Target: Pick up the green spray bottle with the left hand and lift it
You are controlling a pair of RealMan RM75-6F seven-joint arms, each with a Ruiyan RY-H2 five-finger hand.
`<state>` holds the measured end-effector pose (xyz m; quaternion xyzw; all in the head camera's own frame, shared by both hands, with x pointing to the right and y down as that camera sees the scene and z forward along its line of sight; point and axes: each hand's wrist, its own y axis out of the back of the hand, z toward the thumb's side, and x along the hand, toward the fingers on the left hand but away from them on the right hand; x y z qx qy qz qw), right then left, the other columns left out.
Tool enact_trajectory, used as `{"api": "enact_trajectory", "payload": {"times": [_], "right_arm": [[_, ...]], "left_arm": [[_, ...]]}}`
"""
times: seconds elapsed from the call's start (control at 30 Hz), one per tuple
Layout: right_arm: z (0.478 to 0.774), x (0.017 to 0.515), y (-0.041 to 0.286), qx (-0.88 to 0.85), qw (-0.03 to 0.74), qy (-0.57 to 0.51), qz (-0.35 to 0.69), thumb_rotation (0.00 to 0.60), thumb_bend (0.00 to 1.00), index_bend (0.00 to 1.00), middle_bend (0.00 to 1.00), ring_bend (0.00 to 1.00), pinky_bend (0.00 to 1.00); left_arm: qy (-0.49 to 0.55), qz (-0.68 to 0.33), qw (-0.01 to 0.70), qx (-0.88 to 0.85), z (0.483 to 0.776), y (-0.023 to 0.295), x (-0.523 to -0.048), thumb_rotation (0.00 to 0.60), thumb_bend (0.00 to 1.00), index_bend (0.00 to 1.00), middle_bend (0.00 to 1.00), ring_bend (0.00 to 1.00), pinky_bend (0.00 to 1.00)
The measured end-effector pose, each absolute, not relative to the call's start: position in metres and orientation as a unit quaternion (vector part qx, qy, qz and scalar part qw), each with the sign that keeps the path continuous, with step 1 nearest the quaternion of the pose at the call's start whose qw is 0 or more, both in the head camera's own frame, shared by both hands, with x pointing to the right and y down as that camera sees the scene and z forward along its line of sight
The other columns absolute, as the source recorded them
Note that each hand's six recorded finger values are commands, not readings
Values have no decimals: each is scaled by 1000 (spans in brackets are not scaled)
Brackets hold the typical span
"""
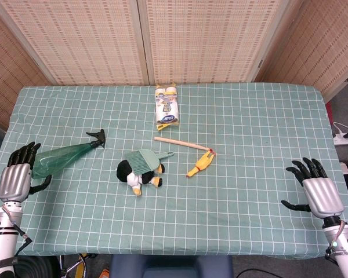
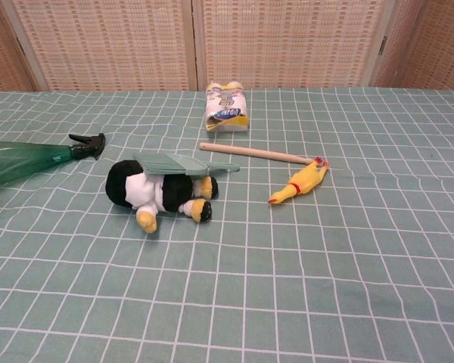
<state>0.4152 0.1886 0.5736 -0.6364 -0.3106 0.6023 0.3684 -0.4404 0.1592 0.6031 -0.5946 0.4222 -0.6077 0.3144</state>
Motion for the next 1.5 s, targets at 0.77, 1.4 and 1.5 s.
{"api": "enact_trajectory", "payload": {"times": [0.77, 1.4, 1.5], "right_arm": [[575, 413, 188, -637, 366, -306, 605, 600, 0, 235, 122, 0, 0], [575, 414, 187, -643, 363, -308, 600, 600, 0, 235, 135, 0, 0], [575, 414, 187, -643, 362, -308, 600, 600, 0, 234, 138, 0, 0]], "left_arm": [[428, -590, 324, -603, 598, 148, -422, 600, 295, 0, 0, 0, 53], [296, -683, 331, -579, 674, 78, -299, 600, 295, 0, 38, 16, 107], [286, -704, 318, -566, 691, 70, -292, 600, 295, 0, 45, 20, 108]]}}
